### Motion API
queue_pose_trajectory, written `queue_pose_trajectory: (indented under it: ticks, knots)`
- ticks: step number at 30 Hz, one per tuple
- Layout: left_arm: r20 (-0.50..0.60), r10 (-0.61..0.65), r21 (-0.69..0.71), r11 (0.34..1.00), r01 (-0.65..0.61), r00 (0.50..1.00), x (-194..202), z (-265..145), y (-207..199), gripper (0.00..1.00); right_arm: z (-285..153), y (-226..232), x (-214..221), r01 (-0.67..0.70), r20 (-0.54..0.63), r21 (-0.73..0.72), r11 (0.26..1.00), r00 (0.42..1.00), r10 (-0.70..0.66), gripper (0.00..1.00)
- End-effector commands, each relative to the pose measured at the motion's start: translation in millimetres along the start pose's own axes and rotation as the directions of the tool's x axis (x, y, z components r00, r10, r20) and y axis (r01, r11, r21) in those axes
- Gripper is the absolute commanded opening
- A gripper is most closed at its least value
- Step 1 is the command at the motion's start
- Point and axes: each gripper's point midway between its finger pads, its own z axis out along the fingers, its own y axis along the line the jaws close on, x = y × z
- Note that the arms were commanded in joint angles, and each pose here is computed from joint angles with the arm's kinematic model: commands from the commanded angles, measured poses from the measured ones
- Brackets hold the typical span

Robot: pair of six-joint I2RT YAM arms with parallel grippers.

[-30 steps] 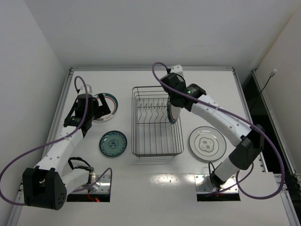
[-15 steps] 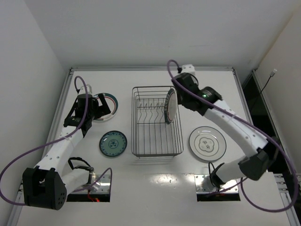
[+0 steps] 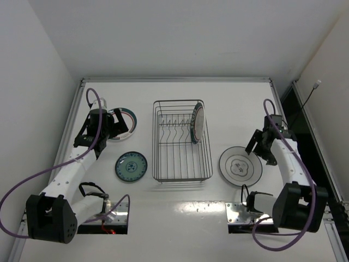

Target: Load the plates into the dish rack

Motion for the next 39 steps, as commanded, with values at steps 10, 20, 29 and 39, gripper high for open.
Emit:
queue_pose_trajectory:
  ticks: [10,20,29,39]
  knots:
    - [0.083,-0.010,0.023,1.000,0.008,0.996,-28,-11,-9,0.96,62,9,16,-0.174,-0.249,-0.061,0.983,0.956,0.154,0.84]
    - [0.088,-0.001,0.013,1.000,0.000,0.996,-29,-13,-6,0.96,78,36,25,-0.235,-0.350,-0.202,0.951,0.924,0.154,0.71]
    - [0.088,-0.001,0.013,1.000,0.000,0.996,-29,-13,-6,0.96,85,65,31,-0.323,-0.391,-0.333,0.886,0.902,0.182,0.65]
    - [0.088,-0.001,0.013,1.000,0.000,0.996,-29,-13,-6,0.96,91,112,-13,-0.401,-0.372,-0.400,0.824,0.893,0.254,0.01]
